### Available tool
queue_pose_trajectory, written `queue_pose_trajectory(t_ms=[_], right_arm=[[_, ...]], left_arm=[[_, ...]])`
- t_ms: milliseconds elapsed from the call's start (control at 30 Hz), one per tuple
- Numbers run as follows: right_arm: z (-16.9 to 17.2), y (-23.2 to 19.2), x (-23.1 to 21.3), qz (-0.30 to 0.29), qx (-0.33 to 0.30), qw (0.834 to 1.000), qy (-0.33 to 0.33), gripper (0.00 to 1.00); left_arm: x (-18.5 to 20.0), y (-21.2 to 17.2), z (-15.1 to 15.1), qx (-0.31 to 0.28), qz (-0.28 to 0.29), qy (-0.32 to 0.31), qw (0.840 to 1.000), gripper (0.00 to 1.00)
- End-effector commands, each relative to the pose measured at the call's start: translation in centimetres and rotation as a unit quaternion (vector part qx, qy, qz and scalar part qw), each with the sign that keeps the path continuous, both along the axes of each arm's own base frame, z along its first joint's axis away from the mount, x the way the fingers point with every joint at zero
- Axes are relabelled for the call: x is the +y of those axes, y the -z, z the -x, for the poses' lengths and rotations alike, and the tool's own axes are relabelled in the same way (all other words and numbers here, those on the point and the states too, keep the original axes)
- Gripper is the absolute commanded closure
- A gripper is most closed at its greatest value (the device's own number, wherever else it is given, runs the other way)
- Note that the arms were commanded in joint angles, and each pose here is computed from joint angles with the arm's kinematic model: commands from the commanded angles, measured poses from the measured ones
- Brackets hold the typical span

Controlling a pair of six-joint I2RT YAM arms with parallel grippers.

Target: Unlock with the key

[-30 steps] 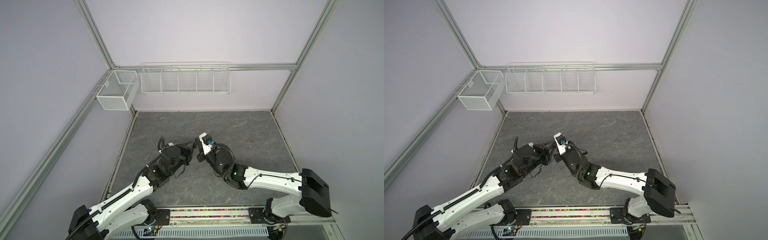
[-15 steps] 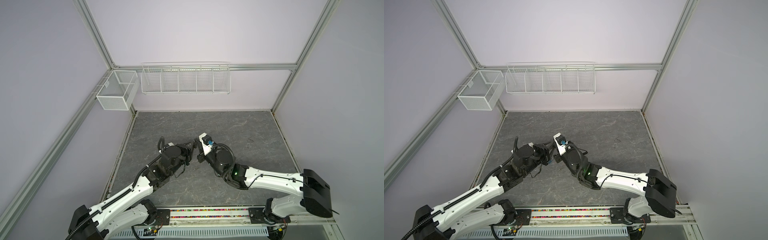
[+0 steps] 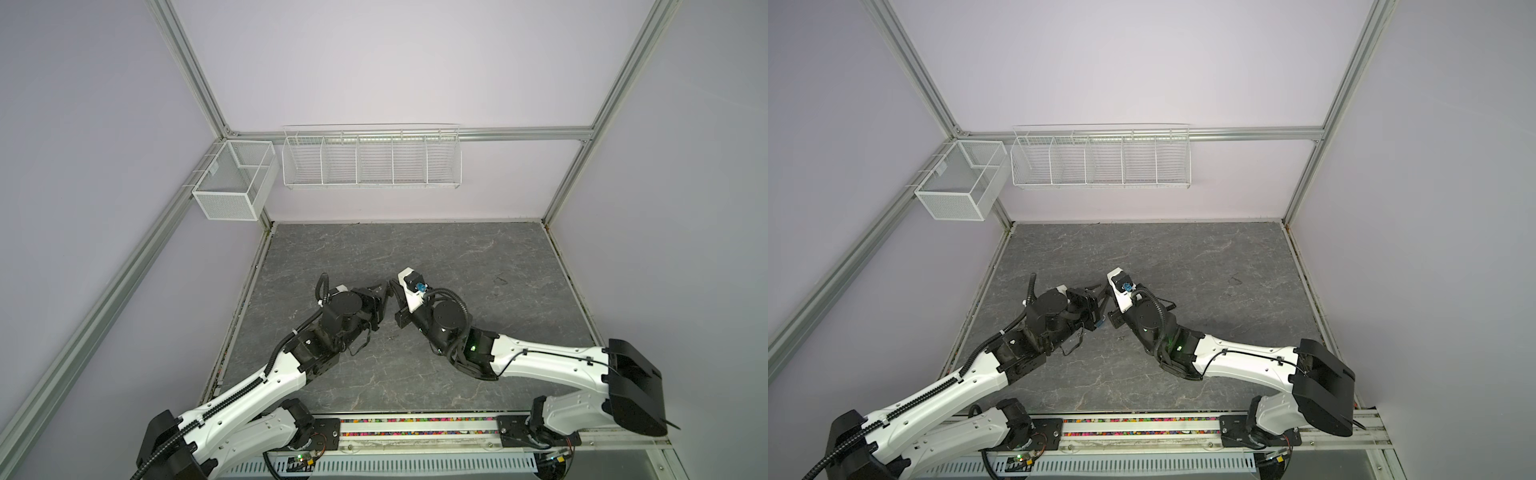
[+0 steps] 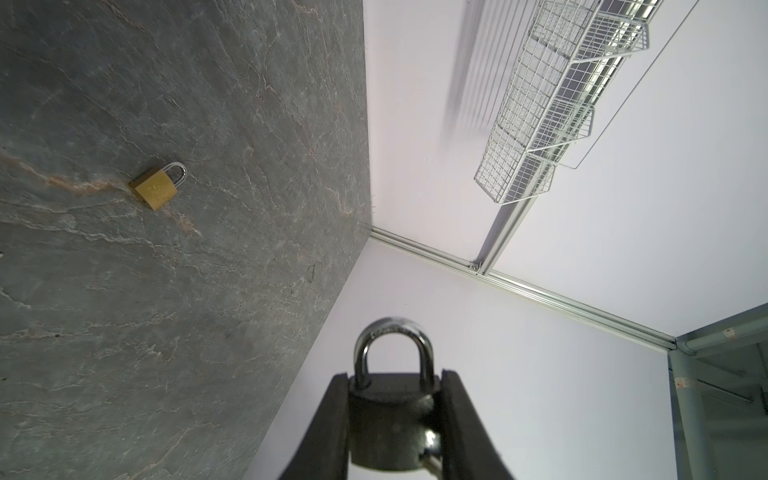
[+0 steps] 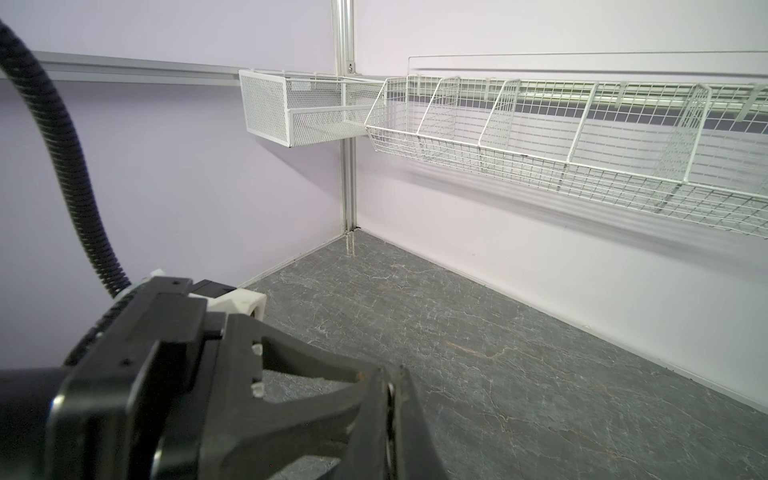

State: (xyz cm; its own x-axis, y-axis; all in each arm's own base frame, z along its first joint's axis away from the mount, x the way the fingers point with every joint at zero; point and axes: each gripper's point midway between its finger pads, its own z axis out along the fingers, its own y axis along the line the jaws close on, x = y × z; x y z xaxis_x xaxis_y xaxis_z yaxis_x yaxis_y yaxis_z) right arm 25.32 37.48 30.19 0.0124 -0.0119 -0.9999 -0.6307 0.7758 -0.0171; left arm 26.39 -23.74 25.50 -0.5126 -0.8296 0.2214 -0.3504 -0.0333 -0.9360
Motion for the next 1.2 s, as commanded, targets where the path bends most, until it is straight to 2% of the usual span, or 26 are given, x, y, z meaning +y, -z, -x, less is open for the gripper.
queue_pose_trajectory(t_ms=[0,267,367,800,1167], right_arm=[[-0.7,-1.9,-0.9,-0.002,-0.022,0.999,0.028,0.93],[0.5,-3.0,-2.3,-0.037,-0.033,0.999,0.016,0.93],[-0.1,-2.9,-2.6,-0.036,-0.044,0.998,0.032,0.93],[-1.6,-3.5,0.1,-0.029,-0.061,0.997,0.026,0.93],[-1.2,-4.8,0.5,-0.029,-0.080,0.996,0.017,0.93]], left_arm=[[0.2,-2.0,-0.1,-0.017,0.027,-0.007,0.999,1.00],[0.5,-2.6,-0.6,-0.018,0.068,-0.029,0.997,1.00],[0.5,-3.1,-0.8,-0.021,0.085,-0.033,0.996,1.00],[0.1,-2.6,-0.5,-0.014,0.069,-0.019,0.997,1.00],[-0.1,-2.3,-0.6,-0.012,0.065,-0.015,0.998,1.00]])
